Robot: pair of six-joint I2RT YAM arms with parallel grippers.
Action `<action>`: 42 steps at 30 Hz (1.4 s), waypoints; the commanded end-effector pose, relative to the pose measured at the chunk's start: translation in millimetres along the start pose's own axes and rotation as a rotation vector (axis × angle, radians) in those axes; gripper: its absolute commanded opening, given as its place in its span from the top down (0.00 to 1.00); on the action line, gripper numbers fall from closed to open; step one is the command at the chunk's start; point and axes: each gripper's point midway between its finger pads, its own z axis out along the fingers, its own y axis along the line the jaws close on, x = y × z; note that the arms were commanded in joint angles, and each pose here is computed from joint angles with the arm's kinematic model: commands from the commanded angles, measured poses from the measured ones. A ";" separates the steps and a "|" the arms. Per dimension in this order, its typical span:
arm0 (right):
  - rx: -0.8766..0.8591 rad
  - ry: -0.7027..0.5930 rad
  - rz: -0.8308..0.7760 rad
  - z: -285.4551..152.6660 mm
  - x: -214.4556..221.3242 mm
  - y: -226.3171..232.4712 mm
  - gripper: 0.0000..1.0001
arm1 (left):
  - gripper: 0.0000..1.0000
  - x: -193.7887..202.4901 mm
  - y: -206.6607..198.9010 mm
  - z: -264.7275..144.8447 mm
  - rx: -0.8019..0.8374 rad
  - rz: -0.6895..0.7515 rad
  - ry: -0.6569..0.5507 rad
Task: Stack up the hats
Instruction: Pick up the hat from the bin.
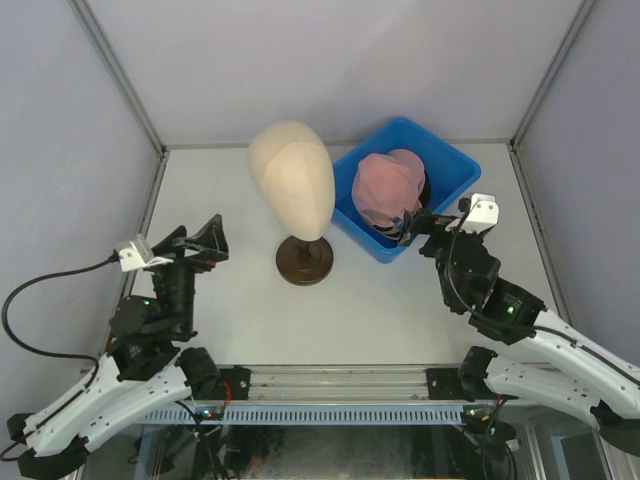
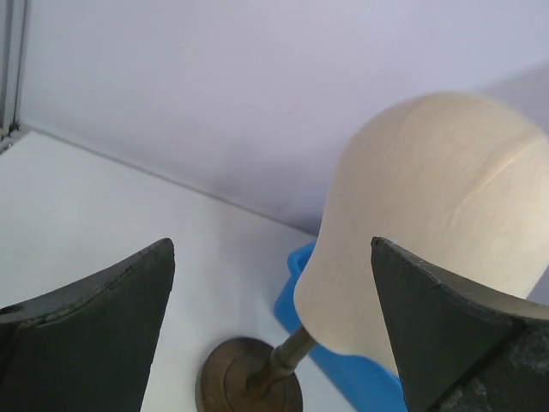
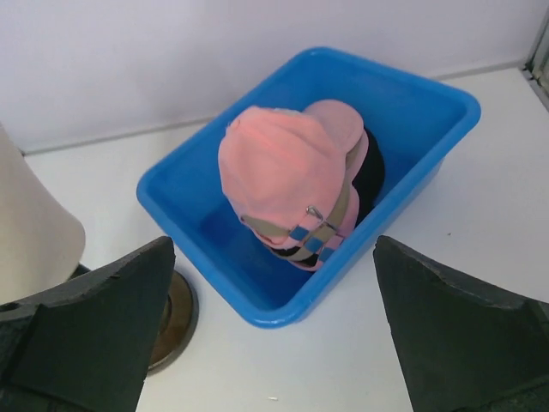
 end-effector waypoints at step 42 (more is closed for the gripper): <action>0.052 0.352 -0.158 239.7 56.0 53.9 0.14 | 0.00 2.8 -66.8 -21.5 0.418 0.002 0.045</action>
